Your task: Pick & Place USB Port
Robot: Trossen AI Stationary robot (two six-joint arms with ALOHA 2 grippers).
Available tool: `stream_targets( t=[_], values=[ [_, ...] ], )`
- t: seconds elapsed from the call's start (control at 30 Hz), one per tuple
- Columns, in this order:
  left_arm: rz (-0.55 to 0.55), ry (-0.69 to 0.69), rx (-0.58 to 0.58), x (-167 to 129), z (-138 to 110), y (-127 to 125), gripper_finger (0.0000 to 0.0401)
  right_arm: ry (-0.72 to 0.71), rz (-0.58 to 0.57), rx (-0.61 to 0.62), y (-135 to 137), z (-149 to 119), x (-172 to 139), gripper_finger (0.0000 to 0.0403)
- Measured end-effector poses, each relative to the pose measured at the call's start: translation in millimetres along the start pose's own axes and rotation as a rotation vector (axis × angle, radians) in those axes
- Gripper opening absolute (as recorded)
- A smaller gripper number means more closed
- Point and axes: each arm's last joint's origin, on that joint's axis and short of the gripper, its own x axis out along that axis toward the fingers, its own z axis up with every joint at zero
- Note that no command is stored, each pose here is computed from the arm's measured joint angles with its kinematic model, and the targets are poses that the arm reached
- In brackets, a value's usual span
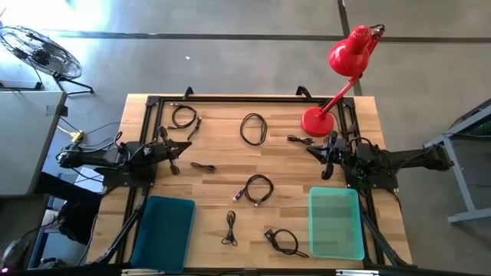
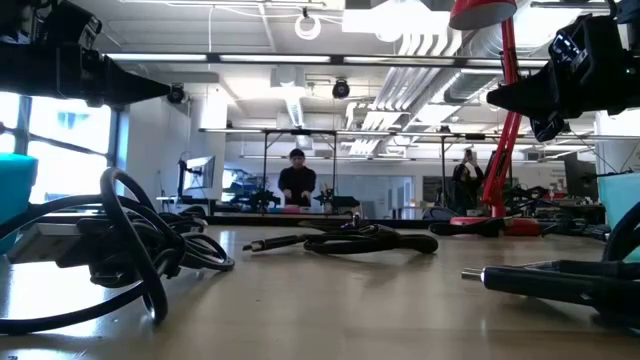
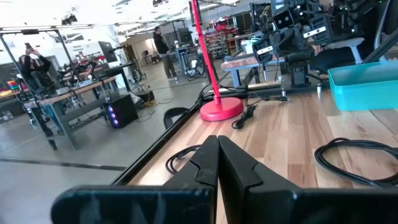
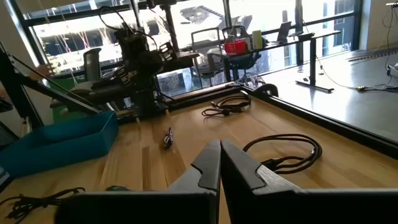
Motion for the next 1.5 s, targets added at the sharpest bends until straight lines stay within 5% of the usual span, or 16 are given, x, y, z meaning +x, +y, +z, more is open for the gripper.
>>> stream_targets(
  t=[1.5],
  values=[
    [-0.013,-0.004,-0.036,0.0,0.3,-0.3,0.0000,0.000,0.000,0.000,0.0,0.0,0.0,0.0002]
  ],
)
